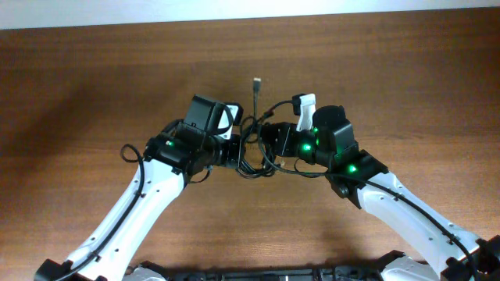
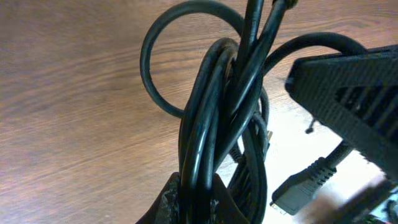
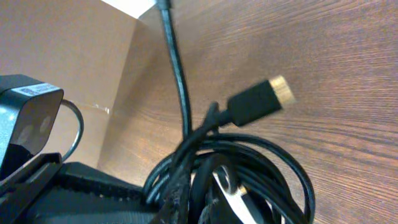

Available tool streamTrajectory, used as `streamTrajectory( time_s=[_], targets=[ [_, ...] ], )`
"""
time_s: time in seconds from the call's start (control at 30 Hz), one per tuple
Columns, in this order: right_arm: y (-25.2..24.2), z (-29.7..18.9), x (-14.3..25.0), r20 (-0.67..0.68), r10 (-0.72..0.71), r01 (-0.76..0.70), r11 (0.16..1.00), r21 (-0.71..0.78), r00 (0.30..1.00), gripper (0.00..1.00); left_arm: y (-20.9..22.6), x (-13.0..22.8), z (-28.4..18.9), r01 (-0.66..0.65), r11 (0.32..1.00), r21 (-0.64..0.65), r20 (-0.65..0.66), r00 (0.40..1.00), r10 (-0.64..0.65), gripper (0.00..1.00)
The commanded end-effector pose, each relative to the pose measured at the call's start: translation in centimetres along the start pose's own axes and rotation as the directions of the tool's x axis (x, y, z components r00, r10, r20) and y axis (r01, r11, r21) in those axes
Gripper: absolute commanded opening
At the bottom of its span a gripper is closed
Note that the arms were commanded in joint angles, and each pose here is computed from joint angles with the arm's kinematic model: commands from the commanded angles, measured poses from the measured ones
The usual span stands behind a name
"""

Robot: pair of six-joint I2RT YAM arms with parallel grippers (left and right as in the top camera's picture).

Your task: Untangle cables

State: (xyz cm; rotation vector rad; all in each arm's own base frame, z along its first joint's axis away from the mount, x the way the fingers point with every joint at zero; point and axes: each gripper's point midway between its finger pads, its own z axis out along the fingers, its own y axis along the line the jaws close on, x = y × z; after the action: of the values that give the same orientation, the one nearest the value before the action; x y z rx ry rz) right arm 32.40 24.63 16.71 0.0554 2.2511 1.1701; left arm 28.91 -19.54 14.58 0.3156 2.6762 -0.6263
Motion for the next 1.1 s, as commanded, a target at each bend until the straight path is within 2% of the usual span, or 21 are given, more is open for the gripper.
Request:
streamTrajectory(
  time_s=[0.0,0.07,0.17,0.27,0.33,0.43,0.57,0.6,0.63,0.67,0.77,0.87,1.07],
  targets=[
    [1.0,-0.3,0.3,-0.031,-0.022,0.020,0.999,-0.042,0.999,0.04,-0.7,-0.3,-0.1,0.129,0.991,0.027,0.011,0.992,-0.129,0.00],
    [0.6,-0.4,1.9,-0.104,0.005,-0.009,0.999,-0.037,0.995,0.04,0.1,-1.3,-0.1,0.217,0.976,-0.014,0.064,0.974,-0.215,0.00],
    [-1.0,-0.6,3.6,-0.170,0.059,-0.054,0.998,0.034,0.984,0.04,-0.7,-3.1,-0.3,0.197,0.980,0.034,0.127,0.972,-0.200,0.00],
    [-1.2,-0.7,3.9,-0.182,0.068,-0.061,0.997,0.043,0.981,0.04,-2.5,-4.0,-0.5,0.162,0.978,0.131,0.137,0.974,-0.180,0.00],
    [-1.1,-0.6,3.8,-0.179,0.064,-0.058,0.998,0.038,0.982,0.04,-4.5,-3.8,-0.8,0.046,0.974,0.220,0.126,0.989,-0.075,0.00],
    [-0.8,-0.6,3.5,-0.166,0.054,-0.051,0.998,0.025,0.985,0.04,-5.5,-2.7,-0.6,-0.091,0.969,0.230,0.114,0.991,0.066,0.00],
    [-0.5,-0.5,3.1,-0.153,0.043,-0.042,0.999,0.011,0.987,0.07,-6.4,-2.3,-0.4,-0.108,0.965,0.241,0.107,0.991,0.085,0.00],
    [-0.5,-0.5,3.2,-0.154,0.043,-0.042,0.999,0.012,0.987,0.14,-6.2,-2.3,-0.4,-0.107,0.967,0.232,0.108,0.991,0.083,0.00],
    [-0.6,-0.5,3.1,-0.153,0.044,-0.042,0.999,0.012,0.987,0.31,-5.9,-2.4,-0.3,-0.104,0.971,0.215,0.113,0.990,0.081,0.00],
    [-0.6,-0.5,3.1,-0.153,0.044,-0.042,0.999,0.012,0.987,0.42,-5.2,-2.8,-0.3,-0.095,0.979,0.181,0.126,0.989,0.073,0.00],
    [-0.5,-0.6,3.3,-0.165,0.046,-0.046,0.999,0.006,0.985,0.67,-3.7,-3.5,-0.5,-0.068,0.987,0.147,0.145,0.988,0.047,0.00],
    [-0.4,-0.7,4.1,-0.200,0.059,-0.060,0.998,0.001,0.978,0.75,-1.2,-4.7,-1.1,0.025,0.992,0.124,0.167,0.985,-0.046,0.00],
    [1.1,-1.2,5.3,-0.277,0.057,-0.081,0.994,-0.075,0.959,0.78,2.5,-5.4,-1.9,0.153,0.985,0.078,0.183,0.969,-0.165,0.00]
  ],
)
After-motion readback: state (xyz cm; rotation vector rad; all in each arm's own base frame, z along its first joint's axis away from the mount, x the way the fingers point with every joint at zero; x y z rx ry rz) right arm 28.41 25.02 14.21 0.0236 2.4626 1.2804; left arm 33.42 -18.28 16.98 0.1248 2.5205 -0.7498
